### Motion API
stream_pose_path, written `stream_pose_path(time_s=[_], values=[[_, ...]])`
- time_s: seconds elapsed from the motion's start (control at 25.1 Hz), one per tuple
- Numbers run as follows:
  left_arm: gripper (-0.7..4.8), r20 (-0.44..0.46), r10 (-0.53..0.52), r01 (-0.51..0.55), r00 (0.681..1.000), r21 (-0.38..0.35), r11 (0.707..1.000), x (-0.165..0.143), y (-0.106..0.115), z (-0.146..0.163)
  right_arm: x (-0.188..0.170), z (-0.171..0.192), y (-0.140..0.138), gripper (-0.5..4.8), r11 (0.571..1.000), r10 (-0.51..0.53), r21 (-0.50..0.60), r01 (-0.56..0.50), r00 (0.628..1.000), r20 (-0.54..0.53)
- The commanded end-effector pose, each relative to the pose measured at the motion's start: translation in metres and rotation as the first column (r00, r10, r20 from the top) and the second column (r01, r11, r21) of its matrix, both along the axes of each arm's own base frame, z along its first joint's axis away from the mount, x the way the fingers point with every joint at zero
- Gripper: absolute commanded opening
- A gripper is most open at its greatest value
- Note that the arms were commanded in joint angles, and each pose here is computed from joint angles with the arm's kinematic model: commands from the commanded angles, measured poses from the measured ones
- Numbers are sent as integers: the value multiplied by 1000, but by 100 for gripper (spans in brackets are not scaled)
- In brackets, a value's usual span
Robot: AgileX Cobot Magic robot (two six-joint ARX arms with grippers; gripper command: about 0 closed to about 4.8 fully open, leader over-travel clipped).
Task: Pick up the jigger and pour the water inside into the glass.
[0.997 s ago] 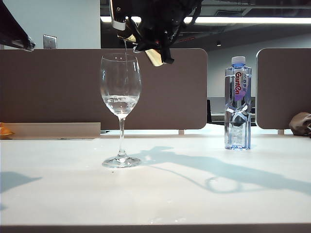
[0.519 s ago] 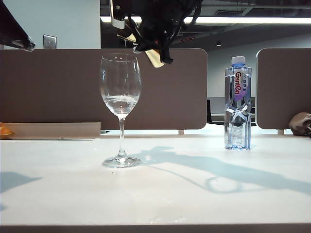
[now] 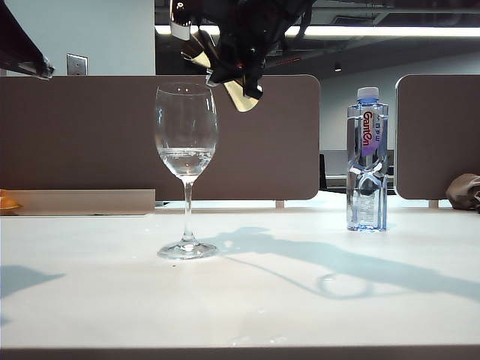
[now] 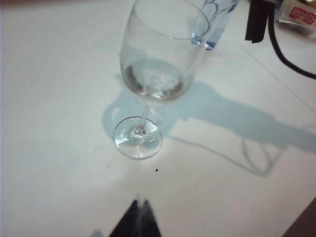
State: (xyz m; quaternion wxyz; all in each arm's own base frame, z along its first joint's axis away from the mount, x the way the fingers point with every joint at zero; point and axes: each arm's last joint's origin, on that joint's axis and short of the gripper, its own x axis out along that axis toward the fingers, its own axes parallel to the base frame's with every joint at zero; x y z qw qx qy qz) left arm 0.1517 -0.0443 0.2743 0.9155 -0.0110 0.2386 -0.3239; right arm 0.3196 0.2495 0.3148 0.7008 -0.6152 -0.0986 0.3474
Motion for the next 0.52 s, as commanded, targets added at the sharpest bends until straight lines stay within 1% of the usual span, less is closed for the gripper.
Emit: stream_pose_path(time_s=[0.04,0.32,0.44,0.52], values=[[4,5,-2,2,1000,-5,1000,0,0,1,-2,5,0,13,1000,16,-23,-16,999,34],[4,5,-2,2,1000,-5,1000,0,0,1,-2,3,0,13,999,20,-42,-19,999,26],[4,5,-2,2,1000,-5,1000,0,0,1,-3,2,0,13,1000,8,-16,-8,1000,-9],[4,5,-2,2,1000,-5,1000,0,0,1,-3,2,0,13,1000,7,-17,-7,1000,-14]])
